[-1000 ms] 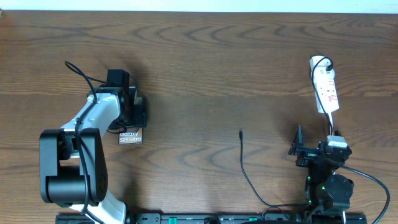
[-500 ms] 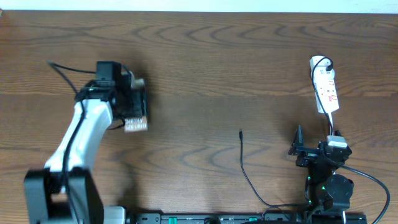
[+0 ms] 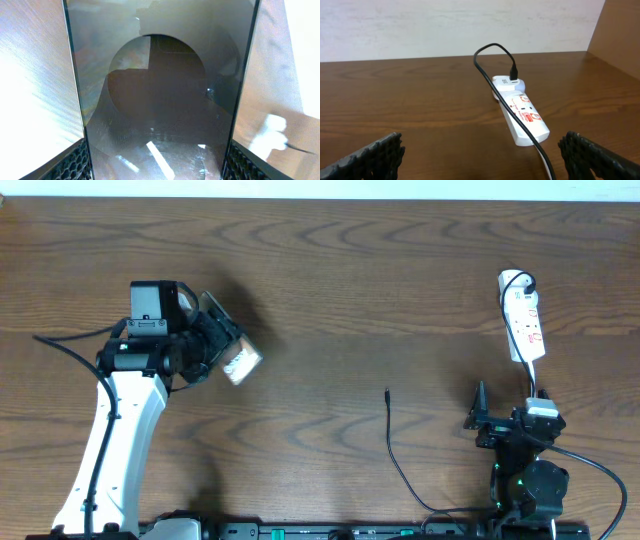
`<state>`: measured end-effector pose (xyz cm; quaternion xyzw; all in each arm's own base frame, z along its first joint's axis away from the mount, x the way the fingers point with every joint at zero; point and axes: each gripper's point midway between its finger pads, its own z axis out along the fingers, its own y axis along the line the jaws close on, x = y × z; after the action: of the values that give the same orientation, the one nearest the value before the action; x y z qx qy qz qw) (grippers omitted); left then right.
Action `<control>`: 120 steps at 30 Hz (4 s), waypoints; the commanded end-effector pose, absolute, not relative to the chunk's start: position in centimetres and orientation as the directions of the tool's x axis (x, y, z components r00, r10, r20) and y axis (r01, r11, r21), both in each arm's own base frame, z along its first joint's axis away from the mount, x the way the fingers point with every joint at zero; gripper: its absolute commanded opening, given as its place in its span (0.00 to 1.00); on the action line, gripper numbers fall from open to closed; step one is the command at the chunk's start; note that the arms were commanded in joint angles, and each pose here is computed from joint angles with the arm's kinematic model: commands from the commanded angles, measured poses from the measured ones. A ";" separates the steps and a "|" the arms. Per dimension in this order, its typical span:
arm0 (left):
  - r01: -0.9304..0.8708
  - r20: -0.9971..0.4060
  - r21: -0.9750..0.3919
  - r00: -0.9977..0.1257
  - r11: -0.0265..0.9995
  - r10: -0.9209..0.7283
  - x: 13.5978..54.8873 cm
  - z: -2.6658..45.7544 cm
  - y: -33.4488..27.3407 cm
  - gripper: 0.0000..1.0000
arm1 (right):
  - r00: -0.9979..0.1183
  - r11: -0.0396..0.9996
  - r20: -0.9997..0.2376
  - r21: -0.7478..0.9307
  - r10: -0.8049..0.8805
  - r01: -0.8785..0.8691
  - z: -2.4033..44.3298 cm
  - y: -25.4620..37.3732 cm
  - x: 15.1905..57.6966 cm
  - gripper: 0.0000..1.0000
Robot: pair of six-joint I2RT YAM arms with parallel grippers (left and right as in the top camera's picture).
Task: Plug charger to phone and switch on socket
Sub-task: 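Lift the phone with the left gripper and tilt it upright, then bring the right gripper toward the phone held by the left gripper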
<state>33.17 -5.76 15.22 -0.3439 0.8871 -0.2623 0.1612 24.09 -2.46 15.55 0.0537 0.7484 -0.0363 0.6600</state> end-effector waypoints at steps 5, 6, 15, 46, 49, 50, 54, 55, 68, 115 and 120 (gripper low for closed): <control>-0.679 0.386 -0.701 -0.619 0.218 -0.685 31.8 20.2 -11.5 0.07 | -0.119 0.989 -0.992 0.029 0.047 0.145 15.5 -2.8 24.0 0.99; -0.692 0.428 -0.697 -0.613 0.190 -0.664 31.5 20.6 -12.0 0.07 | -0.119 0.989 -0.992 0.029 0.046 0.145 15.5 -2.8 24.0 0.99; -0.747 0.609 -0.660 -0.597 0.085 -0.522 30.0 22.9 -14.2 0.08 | -0.119 0.989 -0.992 0.029 0.046 0.146 15.5 -2.8 24.0 0.99; -0.836 0.769 -0.549 -0.504 -0.004 -0.393 28.7 24.8 -15.4 0.07 | -0.119 0.989 -0.992 0.029 0.047 0.146 15.5 -2.8 24.0 0.99; -0.836 0.769 -0.549 -0.504 -0.004 -0.393 28.7 24.8 -15.4 0.08 | -0.119 0.989 -0.992 0.029 0.046 0.146 15.5 -2.8 24.0 0.99; -0.836 0.769 -0.549 -0.504 -0.004 -0.393 28.7 24.8 -15.4 0.07 | -0.119 0.989 -0.992 0.029 0.047 0.146 15.5 -2.8 24.0 0.99; -0.834 0.760 -0.552 -0.502 -0.002 -0.413 28.9 24.6 -15.2 0.08 | -0.119 0.989 -0.992 0.029 0.046 0.146 15.5 -2.8 24.0 0.99; -0.829 0.745 -0.559 -0.504 0.003 -0.437 29.1 24.2 -15.0 0.07 | -0.119 0.989 -0.992 0.029 0.047 0.146 15.5 -2.8 24.0 0.99; -0.910 0.384 -0.393 -0.290 0.129 -0.877 28.5 15.4 -7.6 0.07 | -0.116 0.989 -0.992 0.029 0.046 0.146 15.6 -2.8 24.0 0.99; -0.954 0.218 -0.274 -0.182 0.119 -0.959 27.0 13.0 -4.1 0.07 | -0.912 0.274 -0.306 0.933 0.274 -0.231 20.4 15.1 31.4 0.99; -0.958 0.211 -0.272 -0.149 0.088 -0.966 27.2 13.0 -3.8 0.08 | -0.960 0.218 -0.119 0.974 0.253 -0.063 17.0 17.6 32.7 0.99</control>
<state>26.77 -4.33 12.21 -0.6392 0.7491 -0.1741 -0.0062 33.36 15.19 17.22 0.0379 0.7860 0.5789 0.2137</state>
